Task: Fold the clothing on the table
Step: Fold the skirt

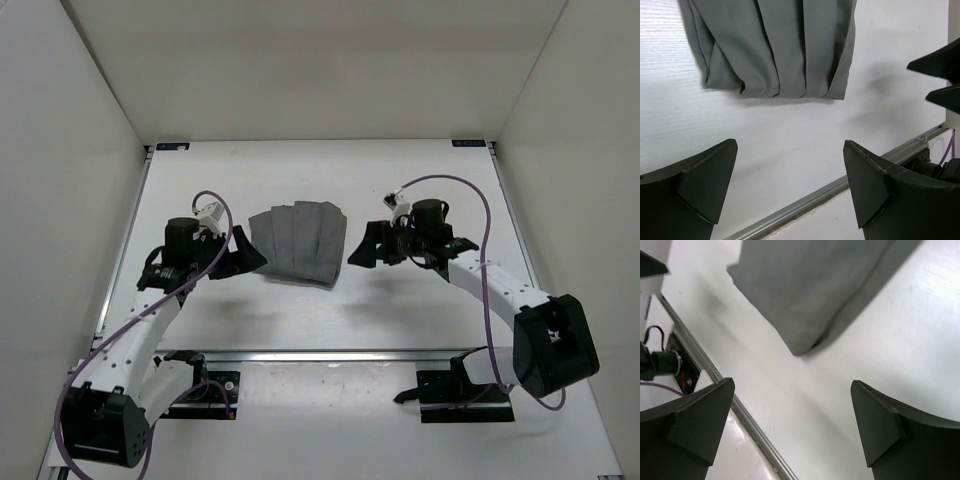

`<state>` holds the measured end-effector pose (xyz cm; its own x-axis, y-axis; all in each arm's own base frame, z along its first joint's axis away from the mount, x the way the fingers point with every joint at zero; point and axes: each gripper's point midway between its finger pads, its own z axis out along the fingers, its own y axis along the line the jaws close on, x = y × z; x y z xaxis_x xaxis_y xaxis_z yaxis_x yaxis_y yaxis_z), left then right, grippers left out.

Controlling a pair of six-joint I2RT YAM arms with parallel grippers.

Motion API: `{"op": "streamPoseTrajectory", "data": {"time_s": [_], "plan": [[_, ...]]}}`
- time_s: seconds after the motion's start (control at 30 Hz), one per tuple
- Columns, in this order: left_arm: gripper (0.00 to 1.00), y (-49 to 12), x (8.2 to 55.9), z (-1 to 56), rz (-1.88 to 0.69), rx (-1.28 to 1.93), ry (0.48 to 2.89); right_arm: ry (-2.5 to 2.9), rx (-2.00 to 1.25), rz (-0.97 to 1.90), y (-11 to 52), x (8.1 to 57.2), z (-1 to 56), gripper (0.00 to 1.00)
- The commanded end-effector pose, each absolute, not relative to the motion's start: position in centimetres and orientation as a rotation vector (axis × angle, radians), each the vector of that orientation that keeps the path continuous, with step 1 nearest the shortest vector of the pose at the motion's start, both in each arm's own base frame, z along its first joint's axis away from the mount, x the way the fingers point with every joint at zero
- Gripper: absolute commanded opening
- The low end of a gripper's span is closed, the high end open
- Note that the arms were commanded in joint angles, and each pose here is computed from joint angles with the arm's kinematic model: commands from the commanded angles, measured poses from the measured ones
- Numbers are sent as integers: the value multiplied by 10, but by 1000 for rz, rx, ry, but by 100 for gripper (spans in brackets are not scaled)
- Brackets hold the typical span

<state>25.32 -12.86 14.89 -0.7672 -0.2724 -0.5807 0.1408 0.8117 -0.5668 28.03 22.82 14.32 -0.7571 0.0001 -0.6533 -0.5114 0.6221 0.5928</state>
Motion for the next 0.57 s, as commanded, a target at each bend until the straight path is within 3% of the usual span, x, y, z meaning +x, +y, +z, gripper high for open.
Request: {"op": "streamPoseTrajectory", "data": {"time_s": [0.0, 0.37, 0.47, 0.53], "plan": [[98, -121, 244, 161, -753, -33, 2260, 2122, -466, 1027, 227, 276, 162, 99], [99, -113, 232, 190, -634, 62, 2229, 1962, -565, 1214, 253, 246, 185, 99], [99, -101, 229, 190, -567, 52, 2246, 1988, -562, 1153, 254, 251, 179, 99], [99, -91, 229, 189, -494, 29, 2274, 2057, -491, 912, 249, 277, 160, 100]]}}
